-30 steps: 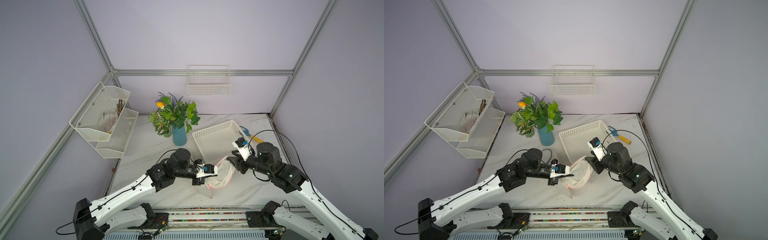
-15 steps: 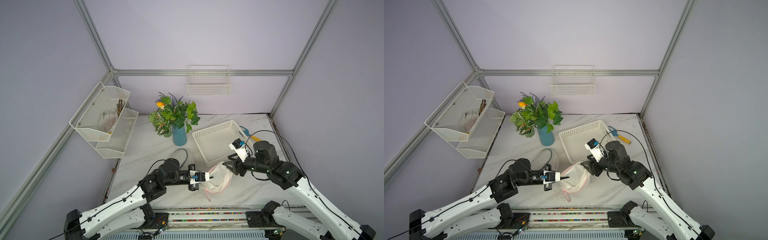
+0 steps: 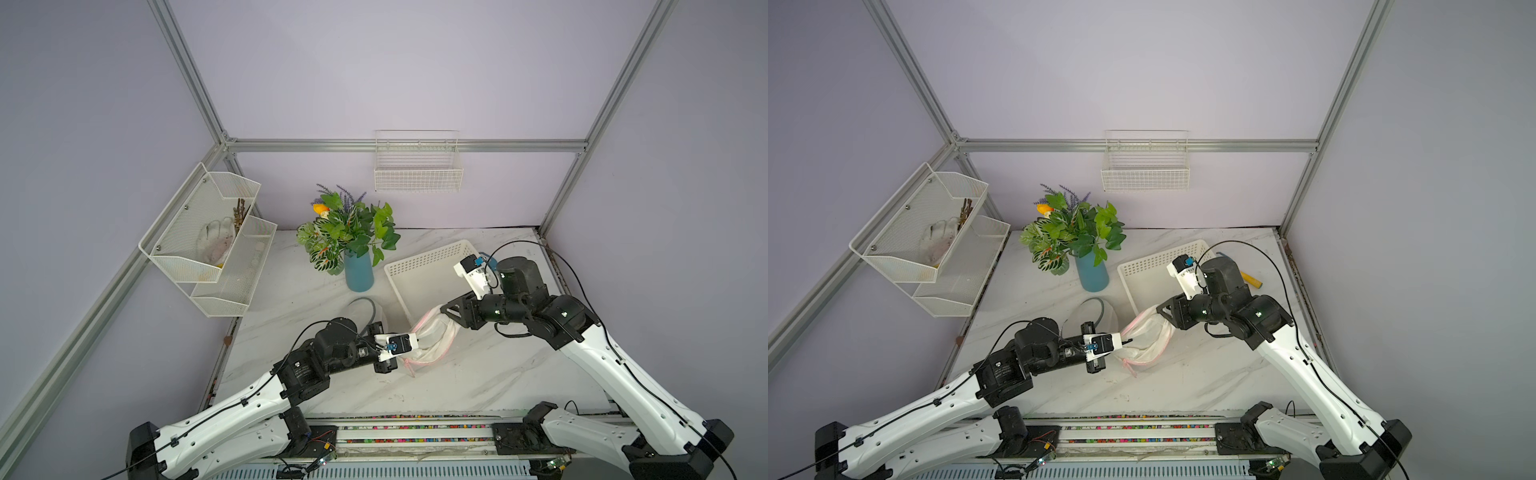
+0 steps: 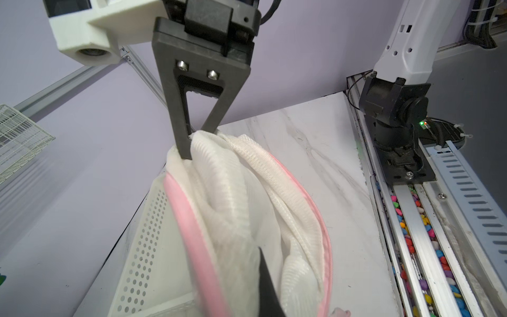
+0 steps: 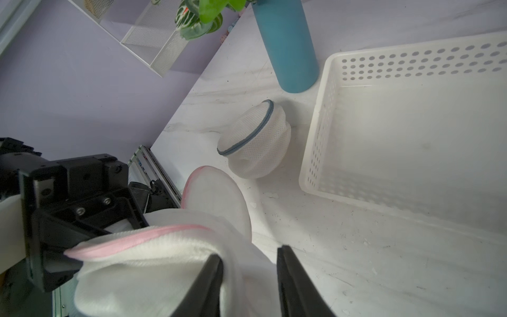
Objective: Turn the laundry bag inside out
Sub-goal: Turn over the laundry bag.
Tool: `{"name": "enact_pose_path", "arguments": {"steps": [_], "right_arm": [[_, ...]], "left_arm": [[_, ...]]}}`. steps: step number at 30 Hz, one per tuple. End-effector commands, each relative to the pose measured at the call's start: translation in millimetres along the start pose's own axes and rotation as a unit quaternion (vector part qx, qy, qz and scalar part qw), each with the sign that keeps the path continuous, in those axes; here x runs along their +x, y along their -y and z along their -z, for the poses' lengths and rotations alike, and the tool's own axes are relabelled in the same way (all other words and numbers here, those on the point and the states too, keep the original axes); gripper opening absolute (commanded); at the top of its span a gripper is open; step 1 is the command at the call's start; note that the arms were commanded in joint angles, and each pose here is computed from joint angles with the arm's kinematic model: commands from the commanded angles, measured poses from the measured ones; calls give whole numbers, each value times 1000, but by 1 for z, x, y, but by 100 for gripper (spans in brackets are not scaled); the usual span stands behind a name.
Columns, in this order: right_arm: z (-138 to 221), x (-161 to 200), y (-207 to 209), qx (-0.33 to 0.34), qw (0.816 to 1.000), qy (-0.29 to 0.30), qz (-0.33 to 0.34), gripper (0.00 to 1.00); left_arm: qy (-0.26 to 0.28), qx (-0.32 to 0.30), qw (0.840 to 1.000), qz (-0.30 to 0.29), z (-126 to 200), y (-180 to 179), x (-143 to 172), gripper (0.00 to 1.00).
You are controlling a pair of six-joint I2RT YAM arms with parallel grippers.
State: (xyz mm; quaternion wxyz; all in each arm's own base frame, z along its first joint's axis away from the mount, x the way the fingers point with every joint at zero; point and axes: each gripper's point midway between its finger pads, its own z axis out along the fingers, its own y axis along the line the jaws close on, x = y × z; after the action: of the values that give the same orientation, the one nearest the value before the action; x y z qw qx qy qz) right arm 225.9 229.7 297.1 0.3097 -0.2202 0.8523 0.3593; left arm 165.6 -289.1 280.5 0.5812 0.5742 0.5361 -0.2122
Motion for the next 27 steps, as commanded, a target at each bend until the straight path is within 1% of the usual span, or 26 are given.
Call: {"name": "enact_pose_path", "arguments": {"steps": [1,5,6,10,13,15,18,20,22,26,27], "right_arm": [[7,3,-13,-33,999,6,-41,23],[9,1,-14,-36,998,23,-35,3],[9,0,-14,-36,998,24,-34,0],[10,-6,-12,-23,999,28,-23,0],[8,-9,-7,-4,1000,17,-5,0],[2,-5,-6,-7,1000,-7,11,0],[-11,10,-17,-28,998,-57,24,0],[-19,23,-21,-21,995,-90,40,0],[-24,33,-11,8,993,-115,40,0],[-26,43,31,116,983,-135,37,0],[-24,44,39,136,981,-137,35,1]], "left_arm": [[37,-26,999,-27,5,-17,-29,0],[47,-8,998,-37,4,-9,-31,0],[49,-5,998,-38,4,-8,-32,0],[61,13,996,-59,8,0,-35,0],[69,40,991,-107,10,15,-37,0],[53,47,988,-134,7,19,-34,0],[-1,41,985,-168,-3,14,-20,0],[-45,9,981,-189,-10,2,-8,0],[-72,-18,975,-210,-13,-9,-1,0],[-119,-66,957,-256,-15,-25,8,0],[-125,-76,953,-266,-15,-28,8,0]]}}
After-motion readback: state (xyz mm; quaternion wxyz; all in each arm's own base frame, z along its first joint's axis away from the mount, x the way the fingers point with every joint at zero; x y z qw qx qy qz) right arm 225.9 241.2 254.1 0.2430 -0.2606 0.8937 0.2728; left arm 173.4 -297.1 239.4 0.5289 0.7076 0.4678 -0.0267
